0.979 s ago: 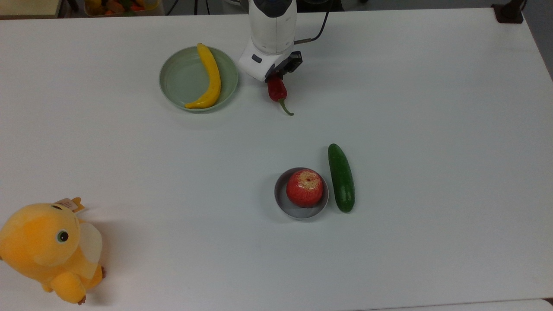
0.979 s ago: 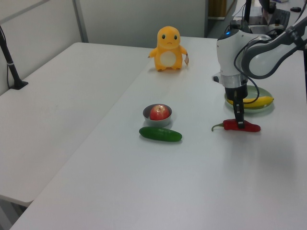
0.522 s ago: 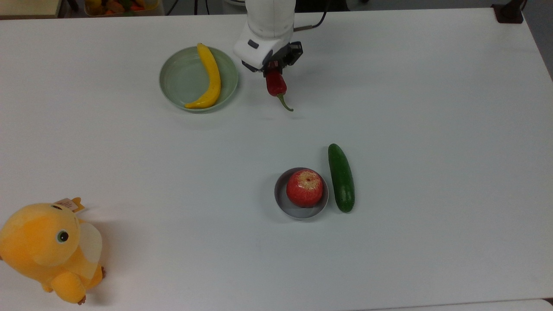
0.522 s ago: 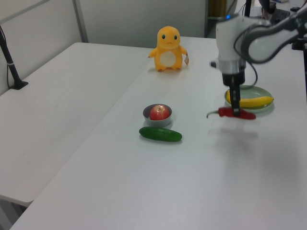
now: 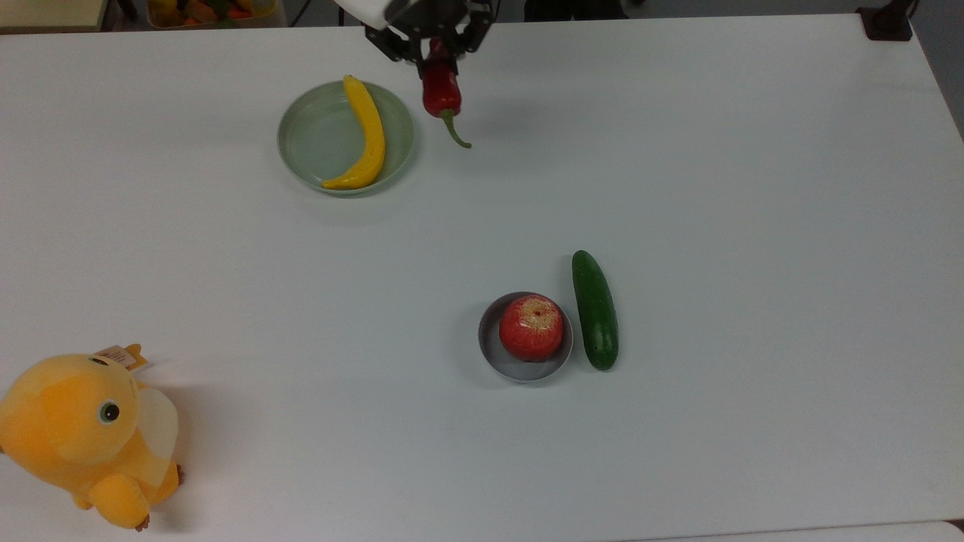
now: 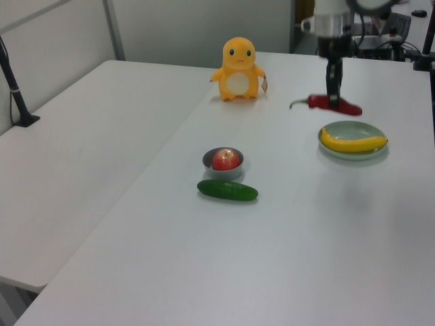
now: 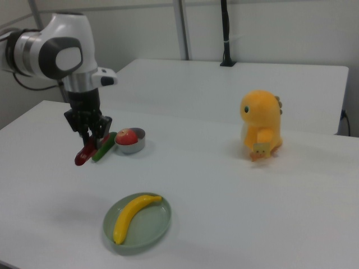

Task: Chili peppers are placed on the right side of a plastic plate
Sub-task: 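Lift the chili pepper and carry it past the plate's rim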

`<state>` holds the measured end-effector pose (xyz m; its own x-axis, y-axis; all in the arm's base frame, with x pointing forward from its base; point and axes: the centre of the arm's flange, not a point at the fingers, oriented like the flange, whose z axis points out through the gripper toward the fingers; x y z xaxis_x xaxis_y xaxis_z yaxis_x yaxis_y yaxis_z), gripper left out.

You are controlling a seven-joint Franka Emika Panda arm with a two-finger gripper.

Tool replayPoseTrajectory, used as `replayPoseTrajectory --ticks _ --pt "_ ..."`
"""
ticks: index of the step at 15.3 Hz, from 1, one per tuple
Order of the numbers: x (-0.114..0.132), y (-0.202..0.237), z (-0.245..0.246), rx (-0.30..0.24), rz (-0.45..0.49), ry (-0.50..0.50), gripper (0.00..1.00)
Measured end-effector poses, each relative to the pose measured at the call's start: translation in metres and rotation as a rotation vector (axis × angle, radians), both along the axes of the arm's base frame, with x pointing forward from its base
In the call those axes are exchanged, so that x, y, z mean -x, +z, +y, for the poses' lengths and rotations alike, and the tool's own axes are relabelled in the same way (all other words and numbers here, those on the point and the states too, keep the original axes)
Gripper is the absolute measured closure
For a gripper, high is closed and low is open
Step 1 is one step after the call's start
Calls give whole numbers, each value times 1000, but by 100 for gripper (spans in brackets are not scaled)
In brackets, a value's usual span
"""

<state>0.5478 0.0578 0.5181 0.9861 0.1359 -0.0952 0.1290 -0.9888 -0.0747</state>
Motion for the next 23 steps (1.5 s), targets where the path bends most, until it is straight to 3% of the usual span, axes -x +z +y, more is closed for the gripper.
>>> replayPoseTrajectory --ticks 5,13,17,23 --pt "-3 13 -57 -11 -28 -4 64" --pt "7 4 -176 -29 -42 72 64" --pt "2 -35 -216 -12 -66 69 64" --pt "-5 -116 -238 53 -23 64 64"
